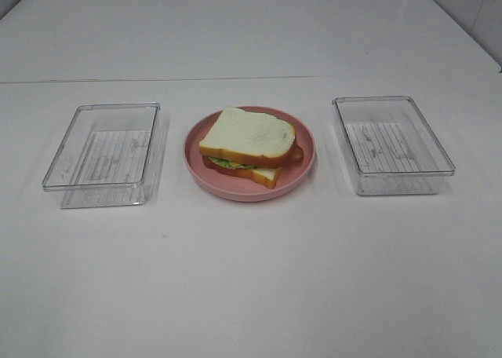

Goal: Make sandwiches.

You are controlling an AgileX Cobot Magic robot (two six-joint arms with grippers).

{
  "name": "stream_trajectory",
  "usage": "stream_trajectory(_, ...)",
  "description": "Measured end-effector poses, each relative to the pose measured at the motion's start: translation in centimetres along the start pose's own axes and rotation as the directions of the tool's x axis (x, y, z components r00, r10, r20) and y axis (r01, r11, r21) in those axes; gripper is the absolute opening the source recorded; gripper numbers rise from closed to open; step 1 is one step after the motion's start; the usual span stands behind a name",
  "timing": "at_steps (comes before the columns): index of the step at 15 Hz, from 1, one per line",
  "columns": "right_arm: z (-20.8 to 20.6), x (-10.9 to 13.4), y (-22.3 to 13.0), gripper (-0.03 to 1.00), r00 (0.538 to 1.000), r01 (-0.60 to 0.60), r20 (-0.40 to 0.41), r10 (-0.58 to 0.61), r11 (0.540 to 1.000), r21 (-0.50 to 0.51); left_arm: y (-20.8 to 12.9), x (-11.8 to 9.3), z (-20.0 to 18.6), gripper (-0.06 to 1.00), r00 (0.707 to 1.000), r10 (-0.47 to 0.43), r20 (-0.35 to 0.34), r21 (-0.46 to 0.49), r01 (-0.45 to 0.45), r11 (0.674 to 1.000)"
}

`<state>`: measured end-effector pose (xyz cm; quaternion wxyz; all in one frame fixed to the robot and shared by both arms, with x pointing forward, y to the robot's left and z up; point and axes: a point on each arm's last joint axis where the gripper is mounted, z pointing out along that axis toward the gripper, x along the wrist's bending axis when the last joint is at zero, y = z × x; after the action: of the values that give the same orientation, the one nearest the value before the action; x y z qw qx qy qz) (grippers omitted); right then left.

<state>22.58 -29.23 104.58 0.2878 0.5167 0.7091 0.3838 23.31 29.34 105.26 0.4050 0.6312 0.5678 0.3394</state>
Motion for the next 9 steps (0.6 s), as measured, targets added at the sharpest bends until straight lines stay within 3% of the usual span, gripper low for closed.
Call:
stream_trajectory(3,0.01,0.01,0.00,0.76,1.000,-0.003,0.005,0.003,1.000,0.000,0.03,-0.04,0.06,0.80,0.995,-0.042,-0.085,-0.005,0.042,0.999)
stream_trajectory(4,0.08,0.08,0.05,0.76,0.997,-0.044,0.068,0.044,0.999,-0.001,0.03,-0.05,0.07,0.80,0.995,-0.046,-0.093,-0.005,0.046,0.999)
stream_trajectory(9,0.26,0.22,0.17,0.76,0.968,-0.135,0.211,0.135,0.991,-0.012,0.03,-0.05,0.07,0.80,0.995,-0.046,-0.093,-0.005,0.046,0.999)
